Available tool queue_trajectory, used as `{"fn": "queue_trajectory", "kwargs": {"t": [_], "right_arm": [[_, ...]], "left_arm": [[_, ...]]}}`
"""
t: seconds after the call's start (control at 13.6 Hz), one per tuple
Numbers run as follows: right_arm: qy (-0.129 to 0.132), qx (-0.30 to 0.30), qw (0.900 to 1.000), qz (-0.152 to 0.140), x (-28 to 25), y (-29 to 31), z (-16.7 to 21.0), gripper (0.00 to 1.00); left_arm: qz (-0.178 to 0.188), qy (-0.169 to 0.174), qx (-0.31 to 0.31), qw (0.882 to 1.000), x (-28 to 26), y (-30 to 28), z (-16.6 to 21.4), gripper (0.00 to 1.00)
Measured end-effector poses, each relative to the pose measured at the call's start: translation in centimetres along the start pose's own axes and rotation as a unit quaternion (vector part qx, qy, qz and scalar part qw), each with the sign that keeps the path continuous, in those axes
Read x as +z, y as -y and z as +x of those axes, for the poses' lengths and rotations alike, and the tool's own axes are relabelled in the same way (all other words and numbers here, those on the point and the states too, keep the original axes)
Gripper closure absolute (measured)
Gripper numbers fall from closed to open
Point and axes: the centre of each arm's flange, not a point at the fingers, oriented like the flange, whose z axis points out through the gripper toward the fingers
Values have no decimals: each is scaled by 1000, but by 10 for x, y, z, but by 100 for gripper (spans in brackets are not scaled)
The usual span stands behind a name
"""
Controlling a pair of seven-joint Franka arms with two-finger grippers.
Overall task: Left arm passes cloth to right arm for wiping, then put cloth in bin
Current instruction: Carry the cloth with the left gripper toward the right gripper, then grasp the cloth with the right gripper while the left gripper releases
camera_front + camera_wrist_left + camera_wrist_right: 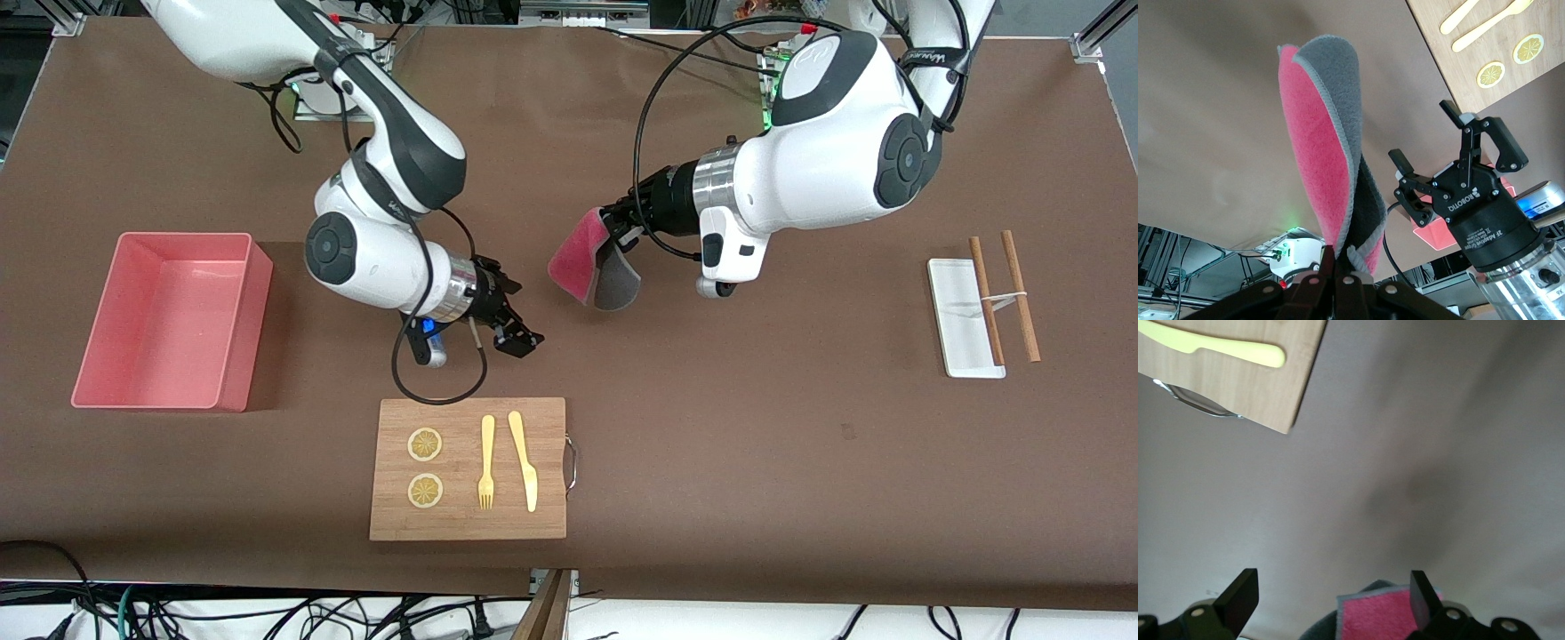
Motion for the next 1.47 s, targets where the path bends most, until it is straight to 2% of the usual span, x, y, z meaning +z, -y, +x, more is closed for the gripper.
{"fn": "queue_trajectory", "kwargs": {"t": [0.37, 0.66, 0.88, 1.03, 1.32, 1.47], "right_arm": [[12, -17, 998, -53, 28, -17, -27, 0], [18, -20, 997, -74, 38, -23, -33, 0], [29, -23, 995, -95, 50, -29, -41, 5], [38, -19, 994, -101, 54, -31, -42, 31], [64, -1, 993, -104, 55, -31, -43, 74], [68, 3, 992, -103, 54, -30, -42, 96]], "left_arm": [[-1, 0, 0, 1000, -1, 0, 1, 98], [-1, -1, 0, 1000, -1, 0, 1, 98], [-1, 0, -1, 1000, -1, 0, 1, 98], [-1, 0, -1, 1000, -1, 0, 1, 98], [-1, 0, 0, 1000, 0, 0, 2, 98], [-1, 0, 0, 1000, 0, 0, 2, 98]]}}
